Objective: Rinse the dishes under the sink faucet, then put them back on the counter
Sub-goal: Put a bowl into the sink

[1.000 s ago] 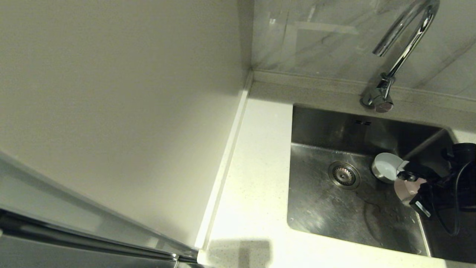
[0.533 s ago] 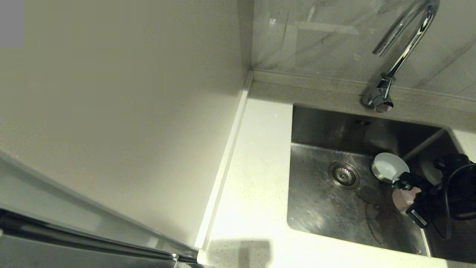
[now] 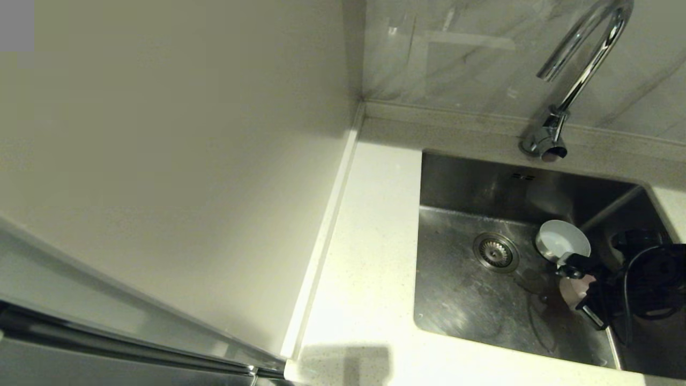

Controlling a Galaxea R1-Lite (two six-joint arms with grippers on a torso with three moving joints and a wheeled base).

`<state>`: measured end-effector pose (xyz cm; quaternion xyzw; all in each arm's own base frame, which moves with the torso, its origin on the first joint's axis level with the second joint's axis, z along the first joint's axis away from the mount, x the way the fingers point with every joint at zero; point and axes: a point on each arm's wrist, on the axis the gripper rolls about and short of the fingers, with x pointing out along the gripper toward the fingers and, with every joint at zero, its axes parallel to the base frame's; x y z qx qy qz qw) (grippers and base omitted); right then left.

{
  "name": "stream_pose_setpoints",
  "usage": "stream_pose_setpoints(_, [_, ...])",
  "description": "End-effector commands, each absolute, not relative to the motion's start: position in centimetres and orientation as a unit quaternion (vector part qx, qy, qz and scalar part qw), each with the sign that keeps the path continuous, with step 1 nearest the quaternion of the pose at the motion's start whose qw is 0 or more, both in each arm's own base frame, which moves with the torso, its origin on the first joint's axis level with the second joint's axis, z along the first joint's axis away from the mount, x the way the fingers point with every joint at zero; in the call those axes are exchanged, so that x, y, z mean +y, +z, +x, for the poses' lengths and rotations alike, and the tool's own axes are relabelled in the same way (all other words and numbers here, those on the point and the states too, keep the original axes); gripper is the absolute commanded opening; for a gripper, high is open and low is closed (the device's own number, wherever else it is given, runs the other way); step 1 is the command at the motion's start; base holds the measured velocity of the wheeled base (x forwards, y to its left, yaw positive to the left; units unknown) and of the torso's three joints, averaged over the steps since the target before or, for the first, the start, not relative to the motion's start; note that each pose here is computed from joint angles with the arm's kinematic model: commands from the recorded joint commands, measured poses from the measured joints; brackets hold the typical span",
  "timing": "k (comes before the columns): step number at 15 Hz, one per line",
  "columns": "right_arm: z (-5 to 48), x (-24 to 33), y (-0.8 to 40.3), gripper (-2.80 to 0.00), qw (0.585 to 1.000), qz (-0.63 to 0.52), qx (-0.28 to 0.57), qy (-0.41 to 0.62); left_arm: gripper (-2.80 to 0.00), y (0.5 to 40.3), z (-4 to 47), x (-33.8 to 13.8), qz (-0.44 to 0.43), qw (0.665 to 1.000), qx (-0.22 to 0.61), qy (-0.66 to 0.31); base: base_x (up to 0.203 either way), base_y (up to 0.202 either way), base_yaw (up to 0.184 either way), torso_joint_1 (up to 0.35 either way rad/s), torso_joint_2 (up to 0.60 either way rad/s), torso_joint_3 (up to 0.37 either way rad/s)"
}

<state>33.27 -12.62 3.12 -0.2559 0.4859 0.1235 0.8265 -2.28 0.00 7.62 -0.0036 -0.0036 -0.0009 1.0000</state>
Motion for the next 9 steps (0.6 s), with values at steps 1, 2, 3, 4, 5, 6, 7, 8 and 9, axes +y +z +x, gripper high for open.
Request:
stream_pose_setpoints(1, [33.37,-12.68,2.66,-2.8,0.822,-0.259,0.492,0.123,-2.8,7.54,-2.26,0.0,-0.004,1.0,-0.002,-0.001,0.0,0.0,0.0,0.0,0.0,0.0])
stream_pose_setpoints(2, [33.38,-12.69,2.65,-2.8,0.822,-0.259,0.492,0.123,-2.8,7.54,-2.26,0.0,-0.004,1.0,-0.002,-0.001,0.0,0.0,0.0,0.0,0.0,0.0])
stream_pose_setpoints(3, [33.41,-12.7,2.61,0.0,0.821,-0.259,0.493,0.123,-2.8,7.54,-2.26,0.0,-0.004,1.0,-0.002,-0.001,0.0,0.0,0.0,0.0,0.0,0.0])
stream_pose_setpoints(4, [33.43,-12.71,2.58,0.0,0.821,-0.259,0.493,0.123,-2.8,7.54,-2.26,0.0,-0.004,1.0,-0.002,-0.001,0.0,0.0,0.0,0.0,0.0,0.0])
stream_pose_setpoints(5, [33.45,-12.77,2.55,0.0,0.822,-0.257,0.493,0.122,-2.8,7.54,-2.26,0.0,-0.004,1.0,-0.002,-0.001,0.0,0.0,0.0,0.0,0.0,0.0])
stream_pose_setpoints(6, [33.43,-12.76,2.59,0.0,0.823,-0.256,0.493,0.122,-2.8,7.54,-2.26,0.0,-0.004,1.0,-0.002,-0.001,0.0,0.0,0.0,0.0,0.0,0.0])
stream_pose_setpoints(7, [33.42,-12.76,2.65,0.0,0.823,-0.256,0.492,0.122,-2.8,7.54,-2.26,0.0,-0.004,1.0,-0.002,-0.001,0.0,0.0,0.0,0.0,0.0,0.0])
stream_pose_setpoints(8, [33.41,-12.75,2.85,0.0,0.825,-0.257,0.489,0.121,-2.8,7.54,-2.26,0.0,-0.004,1.0,-0.002,-0.001,0.0,0.0,0.0,0.0,0.0,0.0])
stream_pose_setpoints(9, [33.38,-12.73,3.27,0.0,0.827,-0.257,0.485,0.119,-2.8,7.54,-2.26,0.0,-0.004,1.0,-0.002,-0.001,0.0,0.0,0.0,0.0,0.0,0.0])
